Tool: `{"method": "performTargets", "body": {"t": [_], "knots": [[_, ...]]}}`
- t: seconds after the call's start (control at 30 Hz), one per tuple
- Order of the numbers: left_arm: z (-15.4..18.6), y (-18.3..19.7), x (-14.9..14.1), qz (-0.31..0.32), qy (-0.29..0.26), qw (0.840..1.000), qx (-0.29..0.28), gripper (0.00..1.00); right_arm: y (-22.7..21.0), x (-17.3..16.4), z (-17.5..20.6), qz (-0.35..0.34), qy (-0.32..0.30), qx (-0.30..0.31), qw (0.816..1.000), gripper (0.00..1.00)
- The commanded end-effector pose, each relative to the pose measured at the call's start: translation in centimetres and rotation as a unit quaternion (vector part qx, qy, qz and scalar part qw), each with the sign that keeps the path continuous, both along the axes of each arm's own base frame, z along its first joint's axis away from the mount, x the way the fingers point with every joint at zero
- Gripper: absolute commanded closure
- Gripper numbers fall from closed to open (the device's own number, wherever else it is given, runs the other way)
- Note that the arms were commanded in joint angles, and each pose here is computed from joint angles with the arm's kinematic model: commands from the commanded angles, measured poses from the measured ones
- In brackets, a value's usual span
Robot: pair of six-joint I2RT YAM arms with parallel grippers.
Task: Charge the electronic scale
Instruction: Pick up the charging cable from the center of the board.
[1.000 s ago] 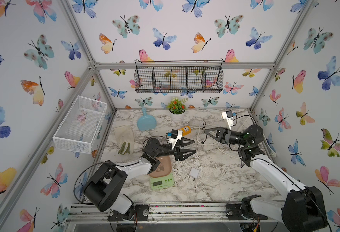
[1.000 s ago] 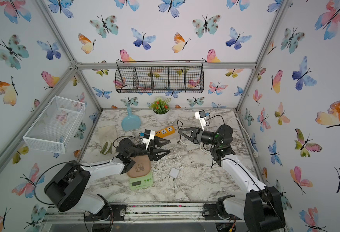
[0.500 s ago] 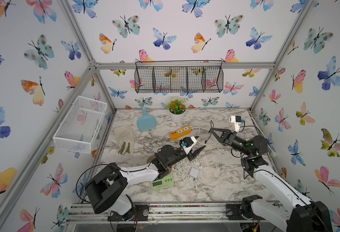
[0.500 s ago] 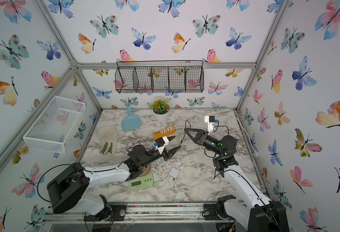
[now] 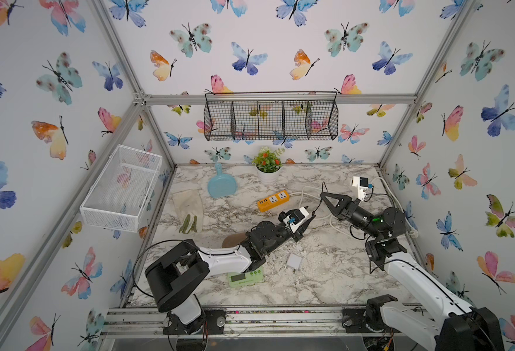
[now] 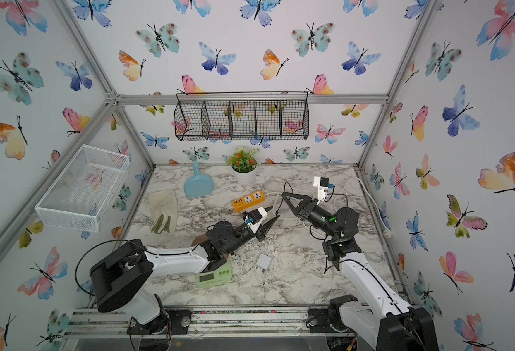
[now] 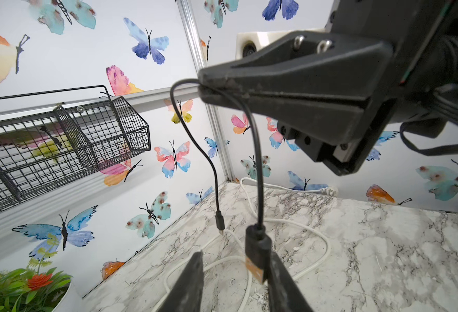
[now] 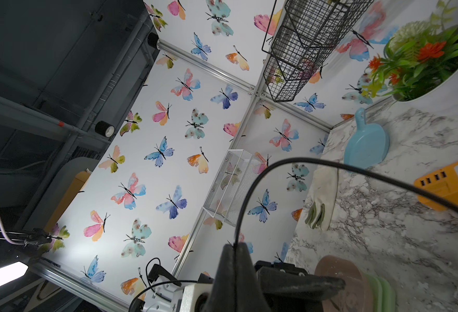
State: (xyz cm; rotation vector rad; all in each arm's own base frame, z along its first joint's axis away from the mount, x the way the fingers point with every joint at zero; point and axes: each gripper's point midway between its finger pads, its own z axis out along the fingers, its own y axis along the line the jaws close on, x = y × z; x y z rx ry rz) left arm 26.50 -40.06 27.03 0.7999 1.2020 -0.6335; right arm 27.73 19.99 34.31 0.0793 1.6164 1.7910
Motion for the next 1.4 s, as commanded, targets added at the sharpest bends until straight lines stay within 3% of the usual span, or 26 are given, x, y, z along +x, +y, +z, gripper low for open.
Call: {"method": "performTargets", "body": {"t": [0.0,0.5,0.53,0.6,0.67,0.77,0.9,1.03,1.2,1.3,1.37], "knots": [[1.2,-0.1,0.2,0.007,-0.012,1.000,-0.024,0.67,-0.2,0.1,0.0,-0.004,0.002,0.010,1.000,0.98],[0.8,0.2,-0.8,-0.014,0.003,1.000,-0.027,0.92,0.0,0.8,-1.0,-0.009,0.000,0.003,1.000,0.97],[0.8,0.3,-0.9,-0.018,0.006,0.999,-0.026,0.99,0.0,0.9,-1.2,-0.012,-0.002,-0.001,1.000,0.96],[0.7,0.2,-1.2,-0.028,0.015,0.999,-0.019,1.00,0.0,1.2,-1.6,-0.017,-0.008,-0.011,1.000,0.88],[0.4,0.4,-1.4,-0.047,0.031,0.998,-0.011,1.00,0.0,1.7,-2.3,-0.026,-0.024,-0.038,0.999,0.72],[-0.1,1.5,-1.2,-0.092,0.074,0.993,0.001,1.00,0.4,2.4,-3.3,-0.031,-0.090,-0.126,0.987,0.54],[-1.2,2.9,-0.7,-0.145,0.140,0.978,0.048,1.00,1.1,2.3,-3.8,-0.001,-0.199,-0.250,0.948,0.35],[-1.0,4.8,-0.4,-0.200,0.208,0.955,0.068,1.00,1.1,2.4,-4.0,0.010,-0.247,-0.317,0.916,0.29],[-0.4,6.1,-0.4,-0.255,0.271,0.922,0.106,1.00,1.2,2.0,-2.9,0.007,-0.327,-0.335,0.884,0.31],[-0.4,6.2,-1.0,-0.296,0.297,0.897,0.139,1.00,2.6,0.8,-2.4,0.069,-0.369,-0.307,0.874,0.35],[-0.5,6.1,-1.3,-0.318,0.309,0.882,0.159,1.00,3.3,0.7,-2.3,0.113,-0.365,-0.294,0.876,0.37]]}}
